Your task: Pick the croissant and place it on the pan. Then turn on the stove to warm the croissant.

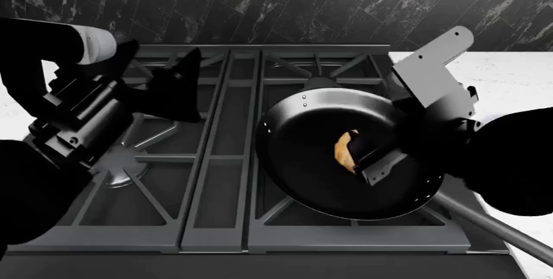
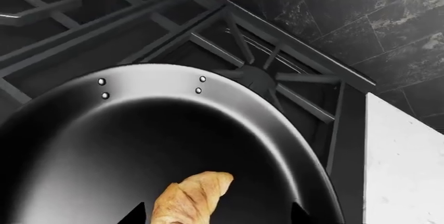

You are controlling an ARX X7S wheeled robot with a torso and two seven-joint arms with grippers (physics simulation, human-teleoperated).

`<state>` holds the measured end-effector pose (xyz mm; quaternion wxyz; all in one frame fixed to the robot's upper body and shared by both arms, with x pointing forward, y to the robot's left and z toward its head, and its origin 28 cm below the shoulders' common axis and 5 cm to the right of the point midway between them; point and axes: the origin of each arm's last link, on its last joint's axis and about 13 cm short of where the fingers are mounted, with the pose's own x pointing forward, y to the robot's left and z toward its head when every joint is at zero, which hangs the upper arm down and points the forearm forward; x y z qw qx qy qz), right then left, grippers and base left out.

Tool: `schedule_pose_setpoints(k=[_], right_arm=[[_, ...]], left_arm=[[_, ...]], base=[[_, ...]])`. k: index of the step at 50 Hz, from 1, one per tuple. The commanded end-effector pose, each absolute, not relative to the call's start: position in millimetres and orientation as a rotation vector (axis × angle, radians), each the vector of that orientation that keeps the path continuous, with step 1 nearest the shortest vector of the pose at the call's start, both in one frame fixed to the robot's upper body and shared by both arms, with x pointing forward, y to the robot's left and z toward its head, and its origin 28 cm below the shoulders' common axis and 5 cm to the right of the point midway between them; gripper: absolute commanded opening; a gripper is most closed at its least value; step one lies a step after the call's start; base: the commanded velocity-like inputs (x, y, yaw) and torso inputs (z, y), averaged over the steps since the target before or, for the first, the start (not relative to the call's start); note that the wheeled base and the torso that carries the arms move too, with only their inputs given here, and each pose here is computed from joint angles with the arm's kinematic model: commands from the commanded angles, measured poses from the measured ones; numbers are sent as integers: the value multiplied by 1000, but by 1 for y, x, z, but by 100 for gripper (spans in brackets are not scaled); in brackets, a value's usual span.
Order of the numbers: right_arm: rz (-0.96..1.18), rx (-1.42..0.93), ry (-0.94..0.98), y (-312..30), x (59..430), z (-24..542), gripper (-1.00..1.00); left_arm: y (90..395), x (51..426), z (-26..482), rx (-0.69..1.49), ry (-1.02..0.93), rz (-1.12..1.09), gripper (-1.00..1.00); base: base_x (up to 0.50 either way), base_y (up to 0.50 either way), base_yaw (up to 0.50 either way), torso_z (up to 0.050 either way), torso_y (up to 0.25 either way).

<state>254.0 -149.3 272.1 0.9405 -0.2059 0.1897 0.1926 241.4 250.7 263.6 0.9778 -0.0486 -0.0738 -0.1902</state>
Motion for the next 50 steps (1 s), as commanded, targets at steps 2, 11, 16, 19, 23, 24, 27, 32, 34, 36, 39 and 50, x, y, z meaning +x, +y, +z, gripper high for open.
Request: schedule_pose_setpoints(k=[2,11,16,19,23,24,27,32,34,36,39,50], right_arm=[[378,-287,244,-150,236,285,100],[328,-251,128,-147,221,286,100],[333,-211,49,-142,208,286,100],[329,-178,21,-139,203,284,100],[310,-170,-7,-128,198,280,100],[314,-165,-27,-126,197,278,100],[304,-153,-77,-118,194,274,100],[289,-149,-121,-113,192,274,100],[272,-146,-138,-114,193,275,100],[271,-150,-154,-114,193,274,100],[263,-96,-157,-118,195,277,100],[243,-30,-197,-124,198,283,100]], left_arm=[[253,237,265,-91,-186,-350,100],[253,231,260,-66,-247,-313,100],[251,226,257,-58,-291,-293,100],[250,222,257,-55,-306,-303,100],[249,219,260,-46,-318,-317,100],[248,218,260,-43,-320,-323,100],[246,215,258,-40,-316,-349,100],[245,211,255,-40,-307,-373,100],[245,209,253,-45,-301,-386,100],[244,207,251,-51,-288,-420,100],[244,204,247,-47,-280,-440,100],[245,205,248,-44,-281,-437,100]], base=[[0,0,0,0,0],[0,0,0,0,0],[0,0,0,0,0],[0,0,0,0,0],[0,0,0,0,0],[0,0,0,0,0],[0,0,0,0,0],[0,0,0,0,0],[0,0,0,0,0],[0,0,0,0,0],[0,0,0,0,0],[0,0,0,0,0]])
